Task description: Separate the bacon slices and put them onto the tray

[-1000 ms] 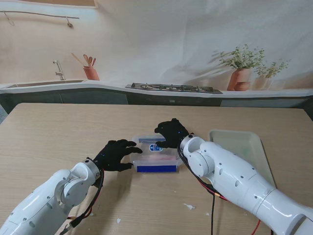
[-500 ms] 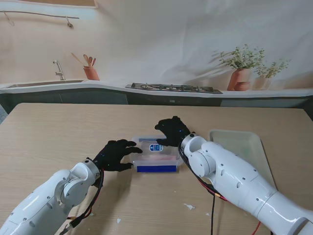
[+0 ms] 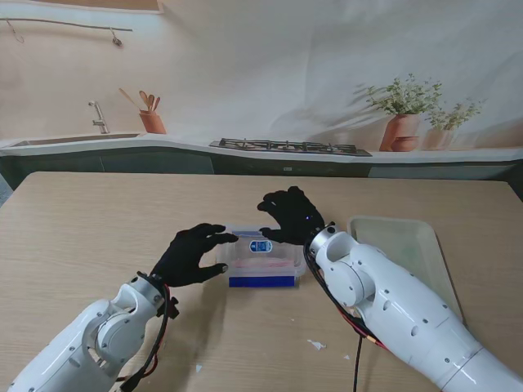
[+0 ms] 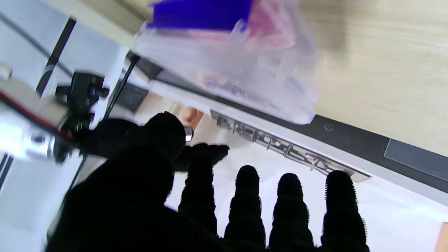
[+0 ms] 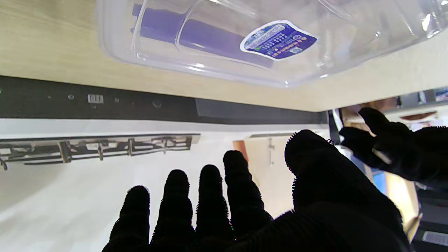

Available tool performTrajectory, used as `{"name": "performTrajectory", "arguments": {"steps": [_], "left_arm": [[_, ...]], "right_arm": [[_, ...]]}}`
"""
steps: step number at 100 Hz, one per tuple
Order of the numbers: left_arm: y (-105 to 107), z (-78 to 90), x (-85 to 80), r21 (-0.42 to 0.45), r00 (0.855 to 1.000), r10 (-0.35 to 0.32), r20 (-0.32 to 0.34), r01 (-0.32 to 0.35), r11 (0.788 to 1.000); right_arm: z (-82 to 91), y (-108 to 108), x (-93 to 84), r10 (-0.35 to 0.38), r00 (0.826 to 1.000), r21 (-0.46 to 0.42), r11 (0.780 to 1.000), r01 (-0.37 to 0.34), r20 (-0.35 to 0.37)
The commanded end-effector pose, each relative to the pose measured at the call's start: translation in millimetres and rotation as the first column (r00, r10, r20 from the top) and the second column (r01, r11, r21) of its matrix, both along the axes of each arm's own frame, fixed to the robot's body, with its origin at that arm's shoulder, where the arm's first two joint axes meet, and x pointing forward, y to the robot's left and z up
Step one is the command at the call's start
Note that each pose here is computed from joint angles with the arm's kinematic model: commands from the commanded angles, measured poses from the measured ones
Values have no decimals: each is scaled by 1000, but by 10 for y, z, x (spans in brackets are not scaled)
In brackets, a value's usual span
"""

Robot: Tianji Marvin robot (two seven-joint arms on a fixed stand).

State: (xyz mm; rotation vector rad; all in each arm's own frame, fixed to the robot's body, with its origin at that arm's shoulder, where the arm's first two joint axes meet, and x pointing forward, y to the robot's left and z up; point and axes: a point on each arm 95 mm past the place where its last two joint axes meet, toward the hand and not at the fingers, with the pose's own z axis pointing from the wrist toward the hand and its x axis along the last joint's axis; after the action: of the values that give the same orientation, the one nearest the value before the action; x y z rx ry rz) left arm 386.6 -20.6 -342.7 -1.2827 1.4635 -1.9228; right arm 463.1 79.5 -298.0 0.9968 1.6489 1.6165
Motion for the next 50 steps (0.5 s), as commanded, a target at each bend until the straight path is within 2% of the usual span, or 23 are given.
{"name": "performTrajectory", "arguments": {"steps": [1,23,50], "left_arm": [[-82,118,-60,-81,1000,19,1,-19,997],[-5,182,-66,-83,995,96,28,-93,992],[28,174,-4,-114,976,218,-31,-220,969]], "right_arm": [[-35,-14,-115,15,1000,9,1000,-15,0],[-20,-204,-290,-1,999,46,999,-1,40],[-57,-479,-403,-78,995,133,989,69,64]]}}
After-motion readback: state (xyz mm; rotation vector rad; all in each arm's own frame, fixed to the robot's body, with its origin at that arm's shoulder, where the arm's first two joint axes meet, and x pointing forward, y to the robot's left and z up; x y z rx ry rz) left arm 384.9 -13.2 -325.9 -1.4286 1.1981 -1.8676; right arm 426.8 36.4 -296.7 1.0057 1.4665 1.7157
